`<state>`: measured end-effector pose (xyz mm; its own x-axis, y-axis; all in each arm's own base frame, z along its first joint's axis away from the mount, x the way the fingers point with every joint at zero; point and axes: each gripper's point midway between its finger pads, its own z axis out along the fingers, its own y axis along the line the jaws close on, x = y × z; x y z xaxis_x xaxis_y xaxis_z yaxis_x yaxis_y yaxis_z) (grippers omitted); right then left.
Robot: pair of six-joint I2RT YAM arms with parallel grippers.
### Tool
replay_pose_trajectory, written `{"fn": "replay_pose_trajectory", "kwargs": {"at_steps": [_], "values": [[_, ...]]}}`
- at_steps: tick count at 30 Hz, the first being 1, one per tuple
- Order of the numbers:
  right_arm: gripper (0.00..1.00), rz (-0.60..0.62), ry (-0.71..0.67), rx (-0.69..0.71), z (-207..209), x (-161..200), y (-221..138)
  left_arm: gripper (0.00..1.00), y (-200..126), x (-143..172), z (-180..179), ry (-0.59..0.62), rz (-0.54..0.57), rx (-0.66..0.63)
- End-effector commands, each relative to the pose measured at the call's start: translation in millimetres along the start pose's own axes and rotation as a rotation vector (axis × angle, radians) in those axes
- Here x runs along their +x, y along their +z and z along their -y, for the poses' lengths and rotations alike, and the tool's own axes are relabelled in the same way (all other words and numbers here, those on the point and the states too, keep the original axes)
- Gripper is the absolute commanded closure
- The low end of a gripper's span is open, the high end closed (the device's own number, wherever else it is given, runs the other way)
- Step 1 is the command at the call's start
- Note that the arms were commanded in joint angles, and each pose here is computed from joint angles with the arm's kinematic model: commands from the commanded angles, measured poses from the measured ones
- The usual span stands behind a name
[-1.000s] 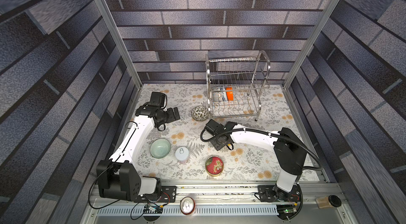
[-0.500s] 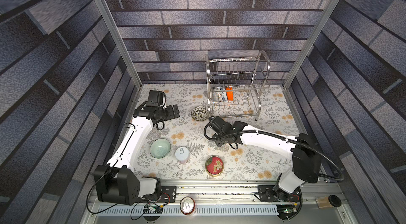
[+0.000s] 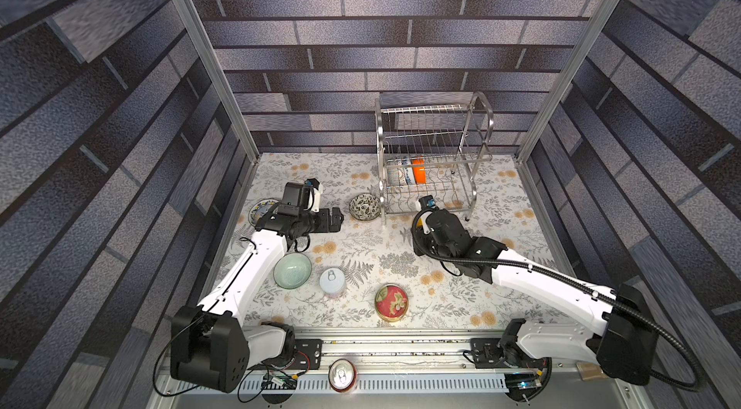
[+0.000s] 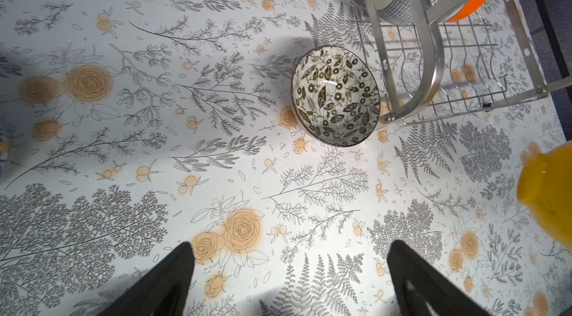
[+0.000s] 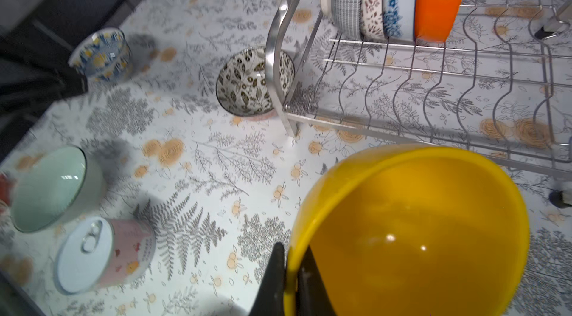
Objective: Load bowls into a dish rack
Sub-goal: Pick up the bowl from the center of the table.
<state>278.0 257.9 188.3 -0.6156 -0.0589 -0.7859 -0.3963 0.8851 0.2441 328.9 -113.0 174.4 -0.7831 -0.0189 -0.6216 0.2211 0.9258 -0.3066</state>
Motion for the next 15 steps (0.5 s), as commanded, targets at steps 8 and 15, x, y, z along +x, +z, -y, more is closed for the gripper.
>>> {"fn": "replay_pose_trajectory", "kwargs": {"at_steps": [8, 15], "values": [[0.91, 0.339, 0.493, -0.266, 3, -80, 9, 0.0, -1, -5, 25, 0.113, 0.046, 0.088], [0.91, 0.394, 0.667, -0.387, 11, -107, 25, 0.0, -6, -8, 30, 0.127, 0.075, 0.106]]}}
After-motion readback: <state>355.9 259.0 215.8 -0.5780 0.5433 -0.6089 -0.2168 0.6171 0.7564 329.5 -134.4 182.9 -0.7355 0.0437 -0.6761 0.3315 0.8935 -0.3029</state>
